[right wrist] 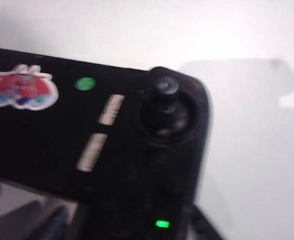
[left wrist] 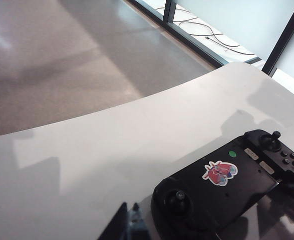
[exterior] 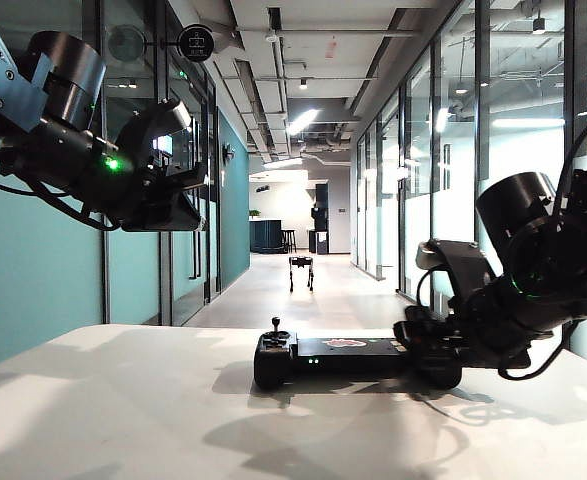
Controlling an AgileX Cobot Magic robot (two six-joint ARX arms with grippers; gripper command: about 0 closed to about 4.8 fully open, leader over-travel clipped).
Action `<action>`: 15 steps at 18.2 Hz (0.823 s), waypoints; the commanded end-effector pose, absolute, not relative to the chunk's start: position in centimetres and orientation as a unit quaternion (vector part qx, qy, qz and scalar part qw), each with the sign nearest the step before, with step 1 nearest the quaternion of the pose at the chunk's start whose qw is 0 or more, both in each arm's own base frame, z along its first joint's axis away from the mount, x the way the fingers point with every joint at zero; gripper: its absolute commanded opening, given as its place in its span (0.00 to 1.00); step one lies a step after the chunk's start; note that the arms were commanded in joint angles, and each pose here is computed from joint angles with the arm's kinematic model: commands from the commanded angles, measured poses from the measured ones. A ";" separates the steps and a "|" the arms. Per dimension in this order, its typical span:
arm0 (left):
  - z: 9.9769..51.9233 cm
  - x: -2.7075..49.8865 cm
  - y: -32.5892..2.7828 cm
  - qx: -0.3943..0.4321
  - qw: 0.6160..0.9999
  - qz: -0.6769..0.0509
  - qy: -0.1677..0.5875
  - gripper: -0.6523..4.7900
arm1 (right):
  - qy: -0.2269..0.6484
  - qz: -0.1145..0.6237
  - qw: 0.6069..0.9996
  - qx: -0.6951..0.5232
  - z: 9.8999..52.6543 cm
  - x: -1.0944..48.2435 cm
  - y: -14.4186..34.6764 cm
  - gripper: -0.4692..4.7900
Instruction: Push the left joystick on the remote control sitting on the white table backward to make the robot dog back up in a straight line until it returns close to you.
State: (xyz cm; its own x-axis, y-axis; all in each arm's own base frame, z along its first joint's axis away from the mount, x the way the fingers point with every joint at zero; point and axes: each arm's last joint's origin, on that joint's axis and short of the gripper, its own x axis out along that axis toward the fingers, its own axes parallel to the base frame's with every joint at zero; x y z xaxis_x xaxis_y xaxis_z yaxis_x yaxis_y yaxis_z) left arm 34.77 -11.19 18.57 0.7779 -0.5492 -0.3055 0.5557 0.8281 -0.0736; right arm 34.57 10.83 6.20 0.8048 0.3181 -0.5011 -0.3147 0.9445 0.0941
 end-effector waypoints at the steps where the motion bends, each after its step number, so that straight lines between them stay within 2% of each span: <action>1: 18.8 34.8 -11.3 0.011 0.942 -0.297 0.154 0.11 | 0.253 0.174 0.952 -0.008 6.5 34.7 10.9 0.64; 3: 18.8 34.8 -11.3 0.011 0.942 -0.297 0.155 0.11 | 0.253 0.174 0.952 -0.009 6.5 34.7 10.9 0.59; 7: 18.8 34.8 -11.3 0.011 0.942 -0.297 0.156 0.11 | 0.252 0.174 0.952 -0.009 6.5 34.7 10.9 0.58; 9: 18.8 34.8 -11.3 0.011 0.942 -0.297 0.156 0.11 | 0.252 0.174 0.952 -0.009 6.5 34.7 10.9 0.53; 15: 18.8 34.8 -11.3 0.010 0.942 -0.298 0.156 0.11 | 0.251 0.168 0.953 -0.006 6.5 34.7 10.9 0.49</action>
